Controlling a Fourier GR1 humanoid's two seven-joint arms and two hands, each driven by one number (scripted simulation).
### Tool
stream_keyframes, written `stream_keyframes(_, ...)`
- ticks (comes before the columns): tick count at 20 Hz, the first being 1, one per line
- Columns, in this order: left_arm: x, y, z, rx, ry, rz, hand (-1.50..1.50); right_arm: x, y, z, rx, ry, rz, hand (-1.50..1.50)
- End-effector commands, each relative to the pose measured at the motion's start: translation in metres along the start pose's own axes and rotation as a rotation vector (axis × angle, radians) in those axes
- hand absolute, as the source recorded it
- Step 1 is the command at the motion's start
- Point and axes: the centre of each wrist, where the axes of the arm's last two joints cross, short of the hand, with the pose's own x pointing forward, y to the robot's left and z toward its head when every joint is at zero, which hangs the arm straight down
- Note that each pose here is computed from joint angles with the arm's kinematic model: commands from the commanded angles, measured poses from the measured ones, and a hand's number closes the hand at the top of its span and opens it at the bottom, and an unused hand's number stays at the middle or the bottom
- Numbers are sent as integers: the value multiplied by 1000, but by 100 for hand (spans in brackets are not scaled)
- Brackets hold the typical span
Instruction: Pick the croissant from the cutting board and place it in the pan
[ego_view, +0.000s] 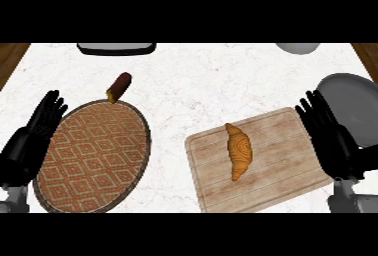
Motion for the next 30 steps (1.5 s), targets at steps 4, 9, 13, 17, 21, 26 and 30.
stream_keyframes(4, 10, -12, -19, 53, 43, 65, 0, 80, 60, -53, 376, -191, 166, 150)
stream_keyframes(9, 10, -25, -22, 91, 141, 141, 0, 112, 42, -50, 334, -348, 690, 150)
stream_keyframes(13, 21, -31, -22, 120, 160, 153, 0, 96, -4, -14, 446, -313, 846, -150)
stream_keyframes(17, 16, -42, -24, 101, 152, 141, 0, 131, -13, -25, 405, -348, 1017, -150)
stream_keyframes(21, 6, -50, -18, 91, 135, 141, 0, 162, 13, -28, 493, -352, 1146, -150)
stream_keyframes(26, 23, -51, -41, 89, 146, 143, 0, 163, 59, -43, 600, -290, 1299, -150)
stream_keyframes(30, 25, -68, -33, 65, 145, 140, 0, 153, 88, -53, 626, -217, 1497, -150)
